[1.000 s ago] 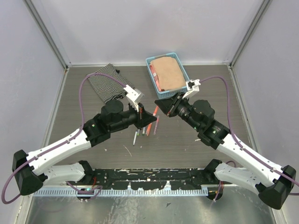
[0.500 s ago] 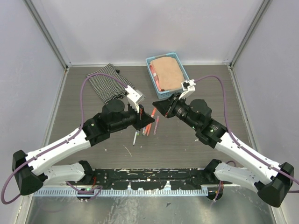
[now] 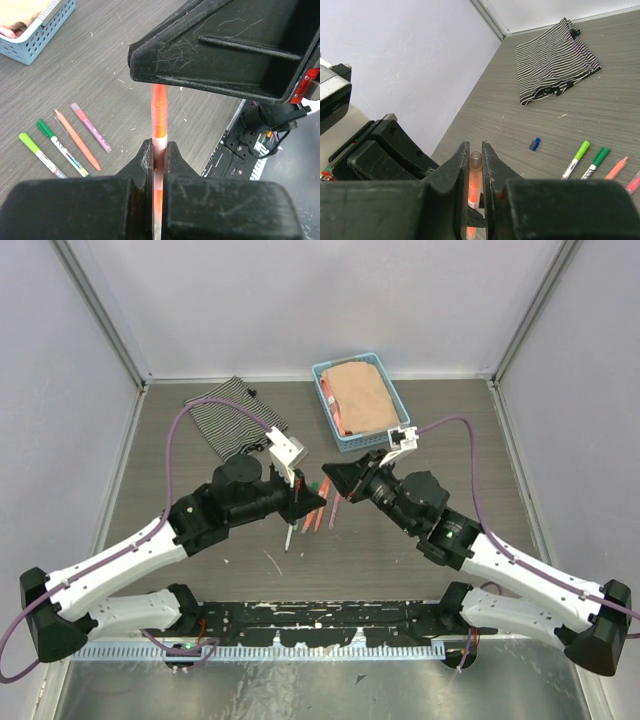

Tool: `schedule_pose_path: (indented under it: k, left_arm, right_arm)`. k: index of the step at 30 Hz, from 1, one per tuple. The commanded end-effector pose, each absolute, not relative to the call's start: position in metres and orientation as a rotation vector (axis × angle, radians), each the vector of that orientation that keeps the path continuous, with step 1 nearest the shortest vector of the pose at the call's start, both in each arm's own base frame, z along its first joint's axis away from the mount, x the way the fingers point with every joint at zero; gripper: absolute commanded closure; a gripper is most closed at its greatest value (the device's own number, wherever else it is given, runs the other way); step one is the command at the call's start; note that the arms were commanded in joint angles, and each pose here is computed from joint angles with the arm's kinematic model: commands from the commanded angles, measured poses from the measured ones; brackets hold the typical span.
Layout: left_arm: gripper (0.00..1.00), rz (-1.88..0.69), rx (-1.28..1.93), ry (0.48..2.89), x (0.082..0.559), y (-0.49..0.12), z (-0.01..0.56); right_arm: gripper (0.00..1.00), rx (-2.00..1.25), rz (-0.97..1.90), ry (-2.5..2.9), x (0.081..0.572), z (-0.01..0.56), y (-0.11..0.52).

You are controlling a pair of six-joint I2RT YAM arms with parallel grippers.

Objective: Insert the pens into the pen caps
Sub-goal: Press the pen cap onto the pen.

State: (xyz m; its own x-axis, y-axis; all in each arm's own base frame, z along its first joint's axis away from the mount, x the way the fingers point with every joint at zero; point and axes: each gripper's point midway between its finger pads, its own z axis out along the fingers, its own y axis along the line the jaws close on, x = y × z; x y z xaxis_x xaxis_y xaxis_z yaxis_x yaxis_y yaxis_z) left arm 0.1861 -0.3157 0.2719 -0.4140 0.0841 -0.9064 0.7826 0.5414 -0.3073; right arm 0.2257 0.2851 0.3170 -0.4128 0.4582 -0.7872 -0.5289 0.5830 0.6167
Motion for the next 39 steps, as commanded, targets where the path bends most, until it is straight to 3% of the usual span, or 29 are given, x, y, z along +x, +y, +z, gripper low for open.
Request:
schedule_pose_path:
  k: [1,19,28,34,39]
  left_arm:
    - [1.00,-1.061,0.570,1.379,0.191,-0.313,0.420]
    - [1.00,-1.068,0.548,1.308,0.187,-0.305,0.450]
    - [1.00,-1.026,0.581,1.368,0.186,-0.301,0.420]
    - [1.00,-1.004,0.633,1.442,0.184,-0.302,0.383]
    - [1.00,-1.010,0.662,1.469,0.181,-0.305,0.366]
  right_arm:
    - [1.00,-0.260,1.037,1.967,0.178,0.229,0.301]
    - [1.00,-0.316,0.859,2.091,0.158,0.157,0.301]
    - [0.99,-0.195,0.836,1.972,0.178,0.213,0.295]
    - [0.92,-0.143,0.849,1.814,0.192,0.288,0.292]
    - [0.64,-0.097,0.908,1.686,0.195,0.329,0.287]
